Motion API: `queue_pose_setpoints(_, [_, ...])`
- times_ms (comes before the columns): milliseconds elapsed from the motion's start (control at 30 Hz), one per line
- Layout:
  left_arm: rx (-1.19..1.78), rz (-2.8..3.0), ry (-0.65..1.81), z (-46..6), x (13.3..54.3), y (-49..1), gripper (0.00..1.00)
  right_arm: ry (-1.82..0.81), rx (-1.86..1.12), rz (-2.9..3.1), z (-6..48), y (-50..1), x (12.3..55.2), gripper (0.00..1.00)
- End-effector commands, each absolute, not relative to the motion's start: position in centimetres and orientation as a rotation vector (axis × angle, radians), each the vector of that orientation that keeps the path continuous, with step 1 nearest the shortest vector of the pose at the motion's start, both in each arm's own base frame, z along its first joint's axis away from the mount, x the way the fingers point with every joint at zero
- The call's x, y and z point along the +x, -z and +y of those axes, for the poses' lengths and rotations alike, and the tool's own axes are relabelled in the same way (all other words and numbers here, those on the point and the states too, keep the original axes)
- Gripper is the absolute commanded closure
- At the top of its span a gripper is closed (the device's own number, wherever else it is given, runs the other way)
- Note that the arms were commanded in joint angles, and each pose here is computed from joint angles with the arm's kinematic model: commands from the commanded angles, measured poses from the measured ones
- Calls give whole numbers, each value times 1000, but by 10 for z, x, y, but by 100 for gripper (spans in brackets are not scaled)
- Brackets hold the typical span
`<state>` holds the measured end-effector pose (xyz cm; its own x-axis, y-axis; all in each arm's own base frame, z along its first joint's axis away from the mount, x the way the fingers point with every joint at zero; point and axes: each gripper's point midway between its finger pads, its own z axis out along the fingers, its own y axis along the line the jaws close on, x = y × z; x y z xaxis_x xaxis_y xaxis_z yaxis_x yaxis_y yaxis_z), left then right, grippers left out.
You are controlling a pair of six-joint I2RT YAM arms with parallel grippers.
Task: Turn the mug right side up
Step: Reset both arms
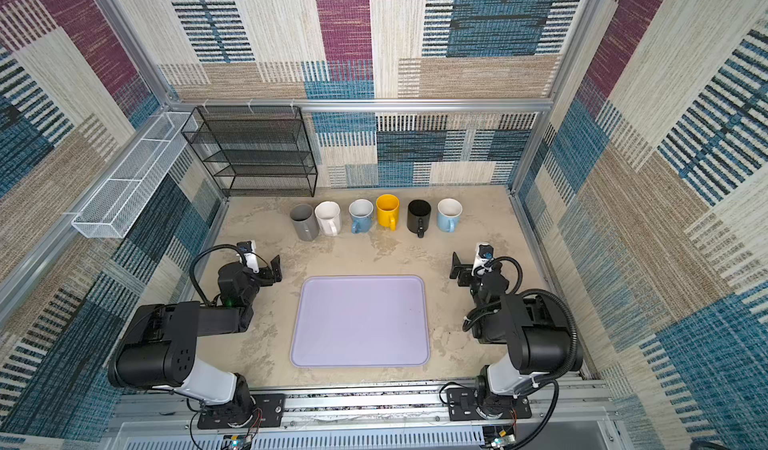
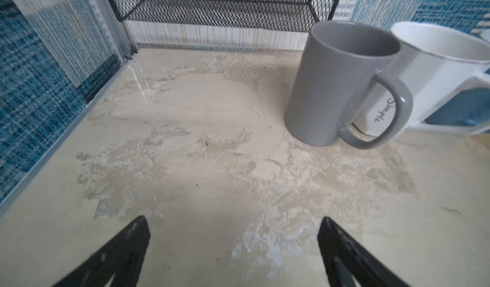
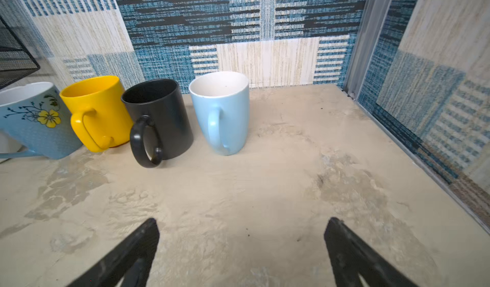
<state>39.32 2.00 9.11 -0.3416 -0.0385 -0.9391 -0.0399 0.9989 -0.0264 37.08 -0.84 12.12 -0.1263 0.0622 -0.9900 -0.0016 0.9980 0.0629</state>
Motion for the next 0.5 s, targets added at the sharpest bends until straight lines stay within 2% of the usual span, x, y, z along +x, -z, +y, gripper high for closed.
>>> queue_pose_setpoints(0, [-63, 1901, 19, 20, 397, -96, 1, -49, 44, 1599, -9, -146, 373, 1])
queue_pose_setpoints(467, [-92, 1919, -5, 25, 398, -95, 1, -91, -56, 1627, 7, -143, 376, 1])
